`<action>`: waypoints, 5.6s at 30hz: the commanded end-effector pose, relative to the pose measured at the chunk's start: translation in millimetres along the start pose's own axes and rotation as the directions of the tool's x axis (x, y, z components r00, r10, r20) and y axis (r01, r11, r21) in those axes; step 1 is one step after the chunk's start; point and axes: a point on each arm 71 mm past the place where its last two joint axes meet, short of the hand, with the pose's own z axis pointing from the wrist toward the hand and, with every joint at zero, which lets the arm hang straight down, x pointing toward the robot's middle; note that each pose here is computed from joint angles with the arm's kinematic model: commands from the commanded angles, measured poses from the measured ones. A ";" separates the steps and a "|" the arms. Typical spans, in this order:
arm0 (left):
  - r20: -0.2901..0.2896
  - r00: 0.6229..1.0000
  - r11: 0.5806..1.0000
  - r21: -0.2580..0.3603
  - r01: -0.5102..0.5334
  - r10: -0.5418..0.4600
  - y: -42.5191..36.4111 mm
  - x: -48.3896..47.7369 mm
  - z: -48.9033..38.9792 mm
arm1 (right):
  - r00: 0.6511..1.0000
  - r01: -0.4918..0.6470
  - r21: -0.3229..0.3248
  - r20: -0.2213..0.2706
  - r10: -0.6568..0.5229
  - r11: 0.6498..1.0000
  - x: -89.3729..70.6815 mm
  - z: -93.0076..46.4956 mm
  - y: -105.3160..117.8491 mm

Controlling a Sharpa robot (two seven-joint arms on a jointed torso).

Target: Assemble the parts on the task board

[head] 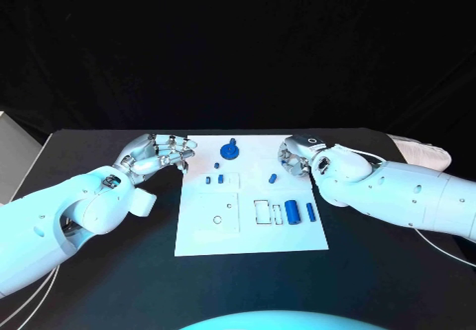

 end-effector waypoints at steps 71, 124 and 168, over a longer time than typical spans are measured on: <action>0.035 0.999 1.000 -0.008 0.011 -0.010 9.6 -6.1 5.7 | 0.998 -0.050 -0.354 0.026 0.064 0.934 16.1 -48.3 148.0; 0.030 0.999 1.000 -0.016 0.012 -0.012 10.5 -6.2 5.8 | 1.000 -0.021 -0.351 -0.016 0.016 0.936 39.7 -49.8 158.6; 0.030 0.999 1.000 -0.023 0.012 -0.011 12.1 -8.3 5.5 | 0.973 -0.150 -0.333 0.118 0.200 0.931 16.5 -62.1 134.4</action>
